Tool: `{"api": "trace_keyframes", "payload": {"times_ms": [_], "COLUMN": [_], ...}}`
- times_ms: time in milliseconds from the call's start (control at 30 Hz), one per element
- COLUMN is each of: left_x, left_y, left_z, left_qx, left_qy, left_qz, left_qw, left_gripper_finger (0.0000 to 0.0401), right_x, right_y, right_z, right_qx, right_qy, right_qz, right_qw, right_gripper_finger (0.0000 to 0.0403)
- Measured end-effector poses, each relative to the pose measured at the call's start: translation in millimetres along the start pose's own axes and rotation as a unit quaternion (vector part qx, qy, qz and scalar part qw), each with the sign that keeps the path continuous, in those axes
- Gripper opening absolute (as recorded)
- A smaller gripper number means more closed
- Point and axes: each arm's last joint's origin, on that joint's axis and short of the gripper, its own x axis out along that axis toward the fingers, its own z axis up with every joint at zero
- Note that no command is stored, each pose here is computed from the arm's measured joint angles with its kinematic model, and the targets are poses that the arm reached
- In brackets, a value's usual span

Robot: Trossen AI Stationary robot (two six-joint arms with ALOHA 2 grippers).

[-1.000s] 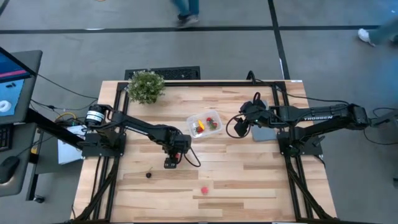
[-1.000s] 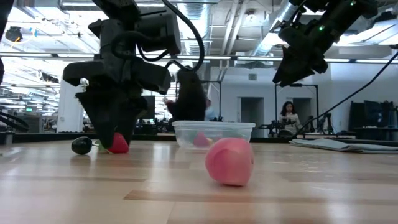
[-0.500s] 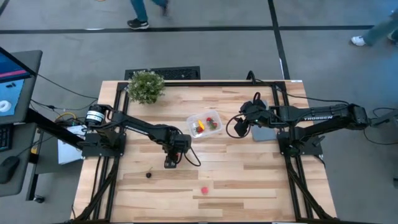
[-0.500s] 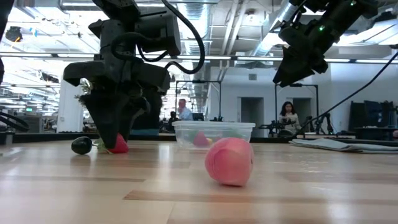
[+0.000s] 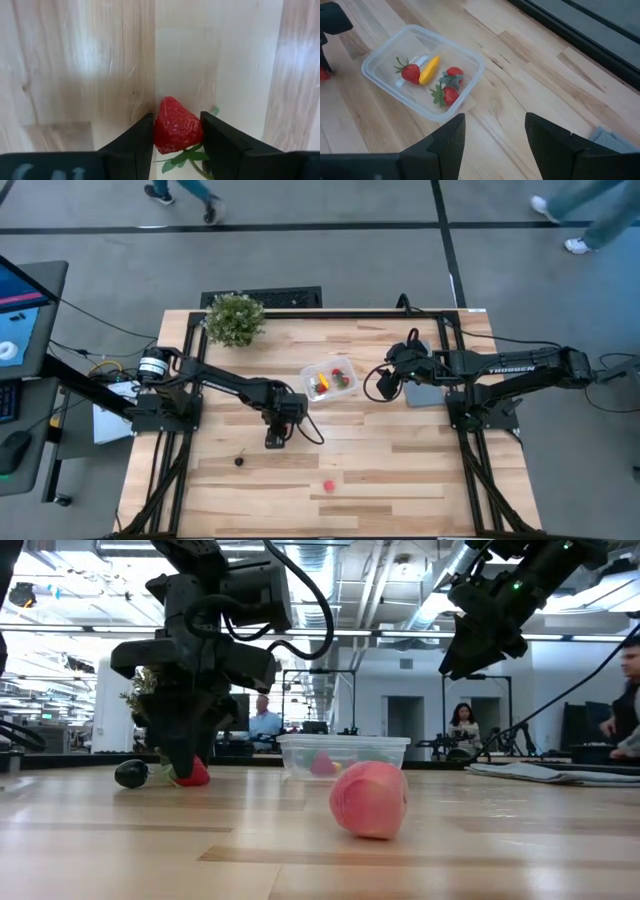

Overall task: Pick and placing Produce into tupperware
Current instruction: Put the strawberry into the transparent bin

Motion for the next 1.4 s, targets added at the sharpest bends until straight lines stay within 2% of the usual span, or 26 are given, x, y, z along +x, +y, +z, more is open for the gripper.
{"api": "trace_keyframes", "payload": {"times_ms": [167, 333, 600, 767, 933, 1033, 1200, 1400], "left_x": [-9.4, -22.6, -68.6, -103.1, -115.4, -110.4, -79.1, -62.3], "left_y": [9.7, 19.9, 51.6, 69.9, 78.9, 84.8, 96.0, 103.4], "left_z": [-1.7, 6.1, 40.3, 63.7, 75.1, 82.1, 91.6, 107.1], "left_qx": [-0.022, -0.020, -0.010, -0.003, 0.015, 0.012, 0.004, 0.019], "left_qy": [0.024, 0.015, -0.066, -0.138, -0.193, -0.209, -0.174, -0.158], "left_qz": [-0.008, -0.002, 0.030, 0.067, 0.095, 0.099, 0.095, 0.094], "left_qw": [0.999, 1.000, 0.997, 0.988, 0.976, 0.973, 0.980, 0.983], "left_gripper_finger": [0.0129, 0.0131, 0.0131, 0.0133, 0.0132, 0.0133, 0.0134, 0.0135], "right_x": [0.0, 0.0, 0.1, 0.1, 0.1, 0.1, 0.3, 0.3], "right_y": [0.0, 0.1, 0.2, 0.2, 0.2, 0.2, 0.3, 0.5], "right_z": [0.0, 0.4, 0.6, 0.6, 0.6, 0.6, 1.1, 1.7], "right_qx": [0.000, 0.001, 0.001, 0.001, 0.000, 0.001, 0.002, 0.004], "right_qy": [0.000, -0.002, -0.003, -0.003, -0.003, -0.003, -0.006, -0.009], "right_qz": [0.000, 0.001, 0.001, 0.001, 0.001, 0.001, 0.002, 0.003], "right_qw": [1.000, 1.000, 1.000, 1.000, 1.000, 1.000, 1.000, 1.000], "right_gripper_finger": [0.0230, 0.0230, 0.0230, 0.0230, 0.0230, 0.0230, 0.0230, 0.0230]}}
